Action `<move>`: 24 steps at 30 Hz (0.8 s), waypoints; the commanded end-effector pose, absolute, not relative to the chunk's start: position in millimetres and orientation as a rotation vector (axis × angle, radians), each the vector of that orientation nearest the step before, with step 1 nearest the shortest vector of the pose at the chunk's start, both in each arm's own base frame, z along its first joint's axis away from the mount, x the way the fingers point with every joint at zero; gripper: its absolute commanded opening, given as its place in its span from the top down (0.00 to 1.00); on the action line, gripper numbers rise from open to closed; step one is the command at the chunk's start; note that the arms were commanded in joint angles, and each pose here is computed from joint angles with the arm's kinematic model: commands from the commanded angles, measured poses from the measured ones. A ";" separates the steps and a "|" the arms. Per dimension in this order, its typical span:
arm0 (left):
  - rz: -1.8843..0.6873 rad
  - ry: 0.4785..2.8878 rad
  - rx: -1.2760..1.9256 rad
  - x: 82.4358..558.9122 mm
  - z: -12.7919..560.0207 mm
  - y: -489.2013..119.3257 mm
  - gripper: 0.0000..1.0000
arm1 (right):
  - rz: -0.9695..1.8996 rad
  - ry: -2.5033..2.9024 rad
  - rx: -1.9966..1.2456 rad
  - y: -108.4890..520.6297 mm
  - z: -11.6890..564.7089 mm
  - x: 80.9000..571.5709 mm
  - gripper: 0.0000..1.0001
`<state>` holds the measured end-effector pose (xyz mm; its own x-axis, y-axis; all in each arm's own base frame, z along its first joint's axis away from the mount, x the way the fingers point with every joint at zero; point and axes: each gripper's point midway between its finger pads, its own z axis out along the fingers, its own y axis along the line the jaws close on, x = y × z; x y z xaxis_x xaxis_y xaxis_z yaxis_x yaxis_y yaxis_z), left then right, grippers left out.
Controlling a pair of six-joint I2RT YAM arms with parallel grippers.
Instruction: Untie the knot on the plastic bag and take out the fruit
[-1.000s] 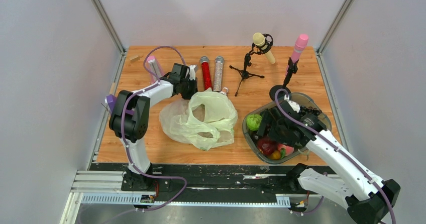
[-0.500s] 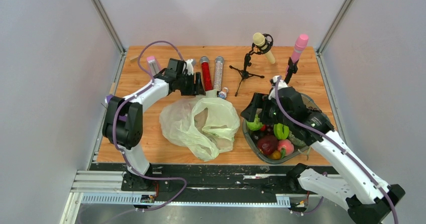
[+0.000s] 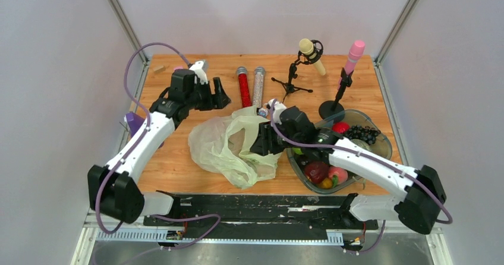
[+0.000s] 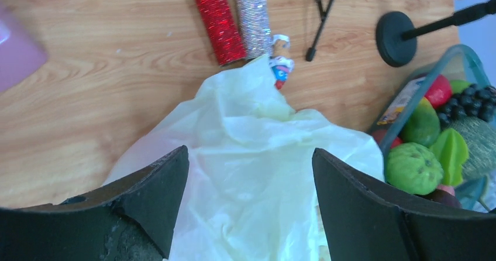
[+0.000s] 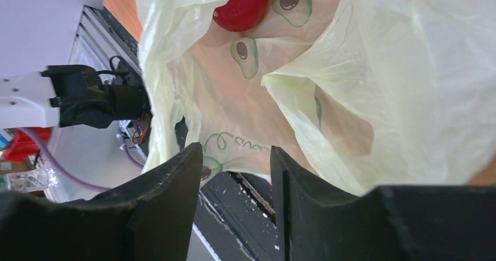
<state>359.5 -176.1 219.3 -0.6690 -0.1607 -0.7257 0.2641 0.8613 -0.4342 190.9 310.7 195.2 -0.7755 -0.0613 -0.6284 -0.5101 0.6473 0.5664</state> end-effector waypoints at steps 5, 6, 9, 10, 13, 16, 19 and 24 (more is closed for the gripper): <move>-0.454 2.271 -0.190 313.1 183.8 -122.7 0.13 | 0.937 2.251 -0.401 346.8 170.1 226.2 0.63; -0.433 2.274 -0.213 308.7 179.4 -117.7 0.13 | 0.929 2.250 -0.400 349.4 167.6 230.1 0.63; -0.361 2.299 -0.264 298.7 168.2 -104.4 0.11 | 0.916 2.248 -0.416 359.2 163.3 238.9 0.64; -0.339 2.296 -0.281 296.2 166.1 -99.9 0.11 | 0.920 2.249 -0.421 363.1 162.8 240.8 0.65; -0.277 2.303 -0.312 289.7 158.8 -88.8 0.06 | 0.954 2.242 -0.441 376.0 163.2 244.0 0.65; -0.233 2.319 -0.340 284.5 148.6 -81.6 0.03 | 0.974 2.245 -0.444 385.5 160.4 247.1 0.66; -0.186 2.326 -0.394 282.4 133.4 -73.9 0.01 | 0.990 2.249 -0.457 394.9 155.1 248.8 0.65; -0.177 2.338 -0.430 286.8 108.9 -74.4 0.04 | 1.004 2.244 -0.471 407.3 142.3 252.8 0.64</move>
